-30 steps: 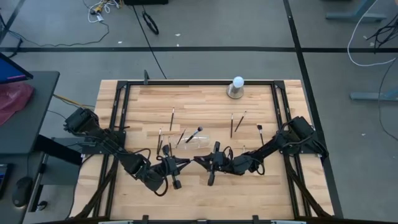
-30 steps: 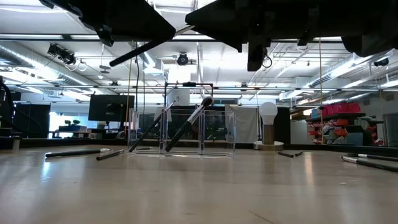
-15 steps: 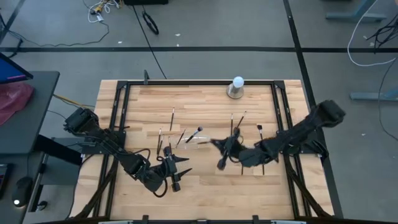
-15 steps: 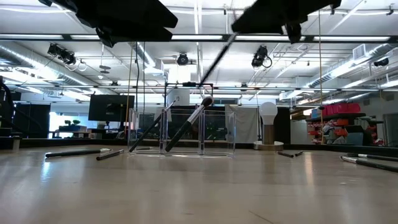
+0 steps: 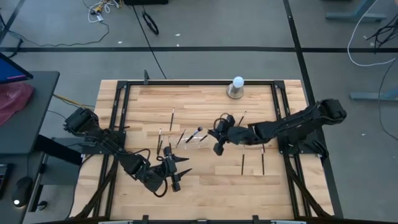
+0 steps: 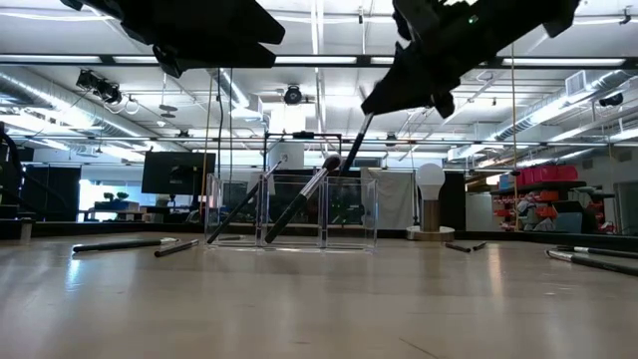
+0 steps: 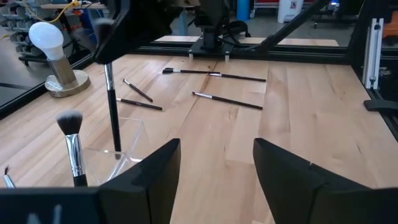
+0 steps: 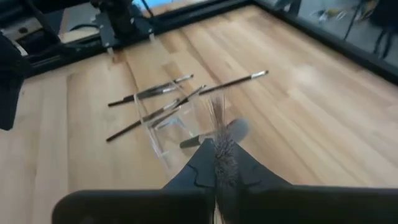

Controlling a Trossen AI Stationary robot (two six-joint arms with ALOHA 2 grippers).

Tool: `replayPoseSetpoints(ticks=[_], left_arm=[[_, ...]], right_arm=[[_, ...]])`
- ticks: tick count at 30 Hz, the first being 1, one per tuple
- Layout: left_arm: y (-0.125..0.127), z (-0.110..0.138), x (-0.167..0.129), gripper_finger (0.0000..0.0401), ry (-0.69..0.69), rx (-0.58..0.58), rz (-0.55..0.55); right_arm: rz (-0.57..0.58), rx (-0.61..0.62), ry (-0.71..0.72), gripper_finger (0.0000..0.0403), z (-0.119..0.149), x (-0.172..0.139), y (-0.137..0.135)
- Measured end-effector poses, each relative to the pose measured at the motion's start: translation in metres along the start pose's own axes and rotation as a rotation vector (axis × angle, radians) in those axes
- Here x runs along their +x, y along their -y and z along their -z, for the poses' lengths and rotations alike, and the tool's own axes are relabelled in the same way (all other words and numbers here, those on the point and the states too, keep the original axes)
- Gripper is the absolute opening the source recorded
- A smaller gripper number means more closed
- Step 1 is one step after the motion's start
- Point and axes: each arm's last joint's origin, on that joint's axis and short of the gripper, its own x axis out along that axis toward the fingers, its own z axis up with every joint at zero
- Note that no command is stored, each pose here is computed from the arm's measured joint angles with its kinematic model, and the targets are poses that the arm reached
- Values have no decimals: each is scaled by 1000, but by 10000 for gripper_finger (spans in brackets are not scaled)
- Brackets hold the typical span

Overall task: Put items in baskets/containers
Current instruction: Put the highlighter brush into the transparent organizer

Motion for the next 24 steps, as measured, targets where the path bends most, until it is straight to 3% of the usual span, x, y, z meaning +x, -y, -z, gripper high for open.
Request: replayPoseSetpoints(ticks=[8,24], left_arm=[[0,0,0,211,0,0,0],[0,0,0,211,-2,3,-1]], right_arm=[[-84,29,-62,7,-3,6,11],[-42,32,-105,24,7,27,19]])
